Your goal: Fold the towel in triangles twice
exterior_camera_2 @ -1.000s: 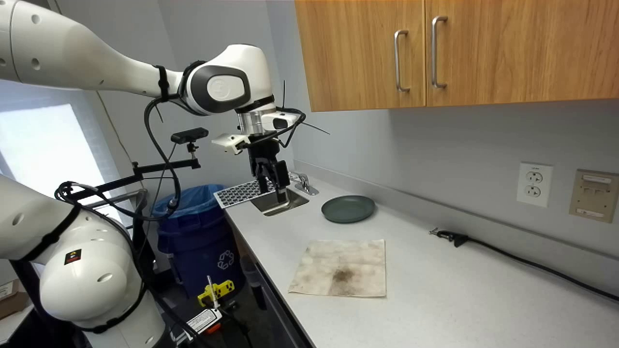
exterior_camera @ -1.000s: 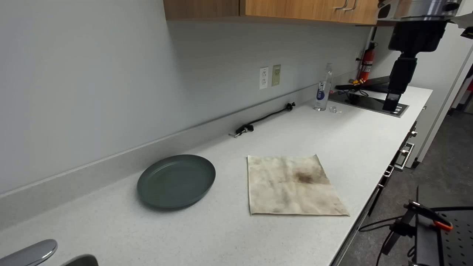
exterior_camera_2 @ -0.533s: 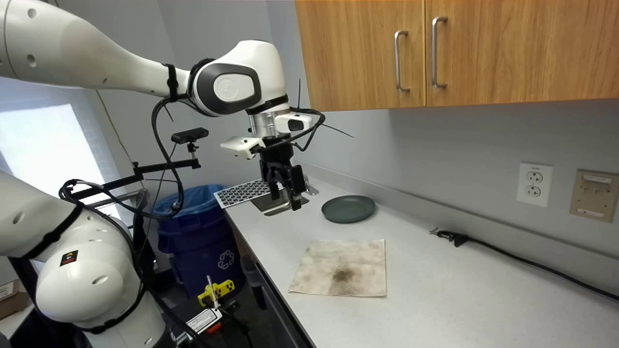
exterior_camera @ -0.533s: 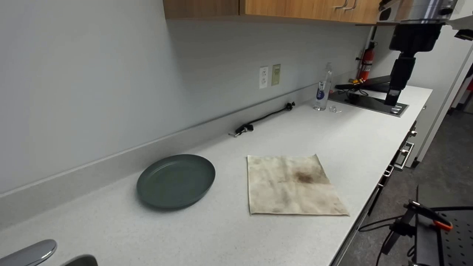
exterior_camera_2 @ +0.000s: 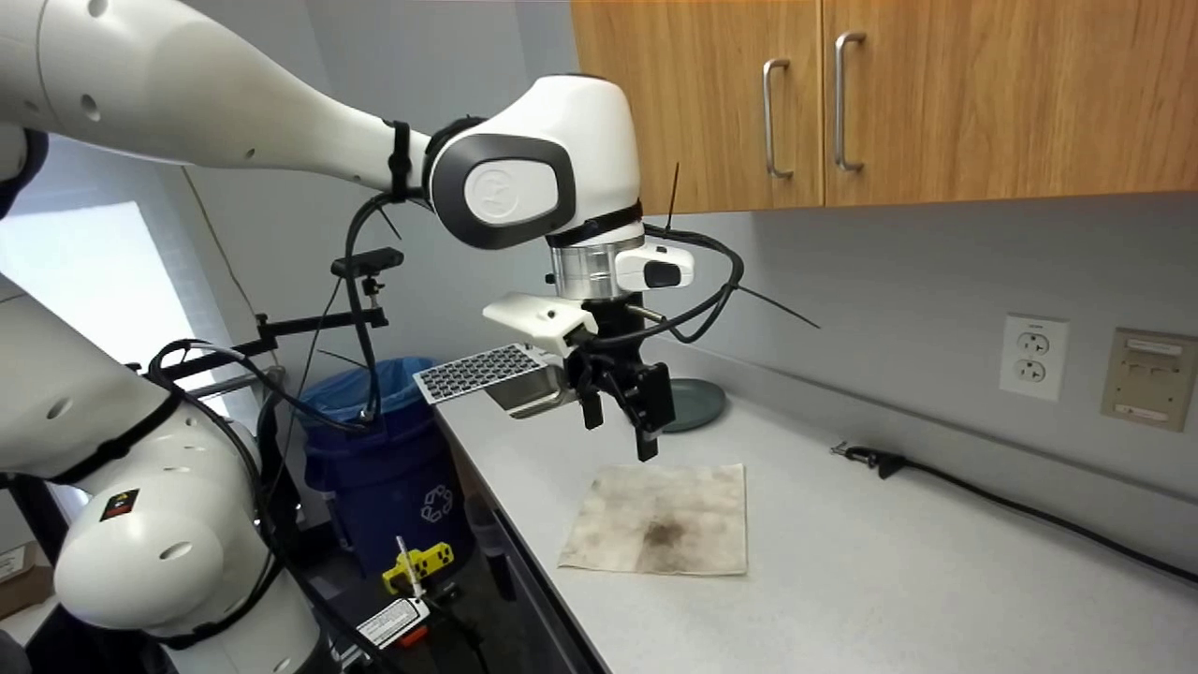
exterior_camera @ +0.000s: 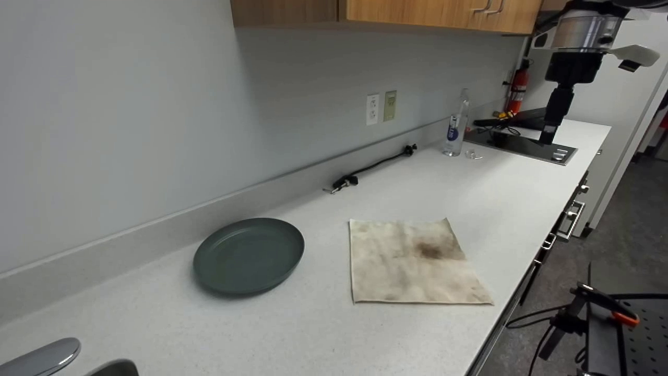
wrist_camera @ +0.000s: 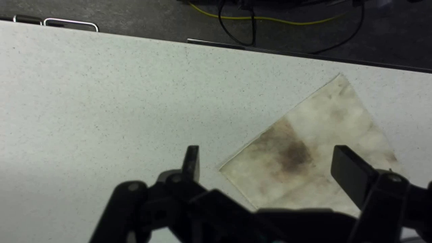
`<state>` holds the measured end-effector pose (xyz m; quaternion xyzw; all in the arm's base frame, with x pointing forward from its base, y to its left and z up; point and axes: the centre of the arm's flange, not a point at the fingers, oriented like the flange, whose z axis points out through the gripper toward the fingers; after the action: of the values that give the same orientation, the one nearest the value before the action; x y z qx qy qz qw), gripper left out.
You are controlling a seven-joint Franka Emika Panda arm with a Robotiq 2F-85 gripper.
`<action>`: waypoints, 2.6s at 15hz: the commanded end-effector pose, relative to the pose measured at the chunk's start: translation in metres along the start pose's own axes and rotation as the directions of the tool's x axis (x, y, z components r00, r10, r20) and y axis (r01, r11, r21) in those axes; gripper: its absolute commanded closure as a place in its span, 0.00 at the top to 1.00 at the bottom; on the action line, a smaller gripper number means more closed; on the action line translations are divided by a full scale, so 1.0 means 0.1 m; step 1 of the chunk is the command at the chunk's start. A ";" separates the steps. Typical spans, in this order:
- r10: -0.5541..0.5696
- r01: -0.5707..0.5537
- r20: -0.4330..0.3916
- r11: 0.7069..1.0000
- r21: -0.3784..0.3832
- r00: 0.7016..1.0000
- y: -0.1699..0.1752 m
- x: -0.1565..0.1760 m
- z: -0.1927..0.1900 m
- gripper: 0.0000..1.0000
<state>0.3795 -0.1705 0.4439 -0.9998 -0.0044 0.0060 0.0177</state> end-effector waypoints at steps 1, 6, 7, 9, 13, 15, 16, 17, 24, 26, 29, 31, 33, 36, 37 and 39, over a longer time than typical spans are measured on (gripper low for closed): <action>-0.003 0.003 0.001 1.000 -0.002 1.000 -0.01 0.01 0.00 1.00; -0.042 0.043 0.054 0.999 -0.013 0.998 -0.19 0.11 0.33 1.00; -0.051 0.051 0.060 0.999 -0.009 0.997 -0.24 0.14 0.42 1.00; -0.056 0.057 0.067 0.998 -0.023 0.996 -0.33 0.25 0.62 1.00; -0.021 0.024 0.056 0.999 -0.041 0.998 -0.38 0.58 1.14 1.00; -0.007 0.009 0.058 0.999 -0.041 0.998 -0.40 0.72 1.38 1.00; 0.000 0.002 0.064 0.999 -0.037 0.998 -0.42 0.79 1.48 1.00; 0.004 -0.002 0.069 1.000 -0.028 0.998 -0.45 0.83 1.55 1.00; -0.001 0.004 0.091 1.000 -0.030 0.996 -0.47 0.75 1.63 1.00; 0.003 -0.002 0.081 1.000 -0.011 0.997 -0.45 0.76 1.64 1.00; 0.046 -0.047 0.025 0.997 0.055 0.999 -0.41 0.92 1.77 1.00; 0.080 -0.078 -0.015 0.992 0.099 0.997 -0.34 1.04 1.86 1.00; 0.094 -0.088 -0.043 0.989 0.122 0.995 -0.26 1.11 1.95 1.00; 0.087 -0.081 -0.056 0.991 0.108 0.995 -0.12 1.18 2.08 1.00; 0.079 -0.073 -0.057 0.992 0.101 0.995 -0.08 1.19 2.12 1.00; 0.070 -0.066 -0.044 0.993 0.095 0.997 -0.01 1.20 2.22 1.00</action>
<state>0.4830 -0.1465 0.2382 -0.9970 0.0424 -0.0120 0.0639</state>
